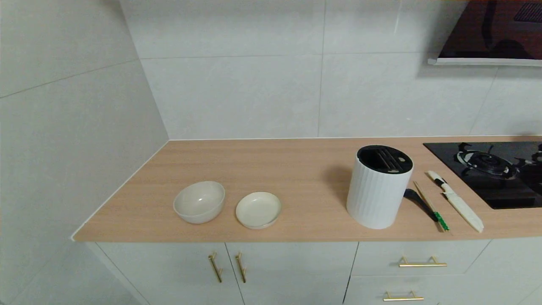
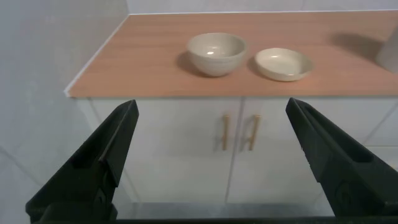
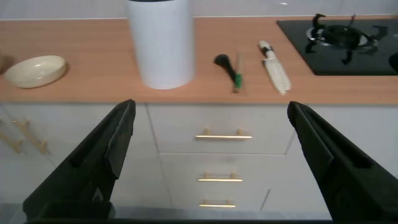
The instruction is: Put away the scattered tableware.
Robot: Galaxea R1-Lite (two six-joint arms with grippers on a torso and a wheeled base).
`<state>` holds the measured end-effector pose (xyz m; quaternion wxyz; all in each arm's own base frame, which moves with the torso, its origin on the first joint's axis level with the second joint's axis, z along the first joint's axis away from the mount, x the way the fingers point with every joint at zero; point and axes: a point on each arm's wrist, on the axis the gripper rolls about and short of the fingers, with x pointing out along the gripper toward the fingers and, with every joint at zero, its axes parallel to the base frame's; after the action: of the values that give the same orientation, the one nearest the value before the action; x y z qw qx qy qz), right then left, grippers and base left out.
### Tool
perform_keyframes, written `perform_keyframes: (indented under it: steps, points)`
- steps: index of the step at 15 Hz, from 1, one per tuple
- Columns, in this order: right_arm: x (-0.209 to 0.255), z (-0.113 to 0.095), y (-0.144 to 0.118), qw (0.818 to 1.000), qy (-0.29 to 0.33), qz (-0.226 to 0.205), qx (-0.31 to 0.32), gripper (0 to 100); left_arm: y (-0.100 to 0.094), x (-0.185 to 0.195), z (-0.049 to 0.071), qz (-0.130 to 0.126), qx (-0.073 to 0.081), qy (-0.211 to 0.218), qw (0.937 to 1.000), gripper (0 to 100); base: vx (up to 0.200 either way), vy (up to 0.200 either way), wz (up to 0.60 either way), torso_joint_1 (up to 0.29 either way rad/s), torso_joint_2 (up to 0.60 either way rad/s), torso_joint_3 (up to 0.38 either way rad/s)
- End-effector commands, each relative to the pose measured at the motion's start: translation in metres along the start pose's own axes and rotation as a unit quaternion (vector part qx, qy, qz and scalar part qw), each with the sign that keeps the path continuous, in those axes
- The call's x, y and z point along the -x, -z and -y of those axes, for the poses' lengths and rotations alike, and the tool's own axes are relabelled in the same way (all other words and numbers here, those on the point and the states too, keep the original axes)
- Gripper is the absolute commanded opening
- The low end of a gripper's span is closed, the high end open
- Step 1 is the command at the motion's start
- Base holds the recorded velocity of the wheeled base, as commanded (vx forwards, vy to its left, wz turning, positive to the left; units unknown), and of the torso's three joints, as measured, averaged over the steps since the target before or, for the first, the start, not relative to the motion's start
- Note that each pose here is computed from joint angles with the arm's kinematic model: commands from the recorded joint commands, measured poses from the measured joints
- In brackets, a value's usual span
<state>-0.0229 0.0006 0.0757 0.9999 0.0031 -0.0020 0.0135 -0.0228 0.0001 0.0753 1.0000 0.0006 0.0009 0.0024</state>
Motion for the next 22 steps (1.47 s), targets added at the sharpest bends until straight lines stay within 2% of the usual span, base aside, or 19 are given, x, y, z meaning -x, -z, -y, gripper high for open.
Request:
perform_keyframes:
  steps: [1,14,22]
  points:
    - [-0.0001,0.0,-0.0001,1.0,0.0,0.0,-0.001,100,-0.0001,-0.0001,0.0,-0.001,0.0,0.0,1.0,100,0.0,0.2,0.0,0.002,0.0,-0.002]
    - [-0.0001,0.0,-0.0001,1.0,0.0,0.0,0.0,100,-0.0001,-0.0001,0.0,-0.001,-0.001,0.0,1.0,100,0.0,0.2,0.0,0.0,0.0,0.003]
    - [-0.0001,0.0,-0.0001,1.0,0.0,0.0,0.0,100,-0.0001,-0.0001,0.0,-0.001,-0.002,0.0,1.0,100,0.0,0.0,0.0,0.0,0.0,0.0]
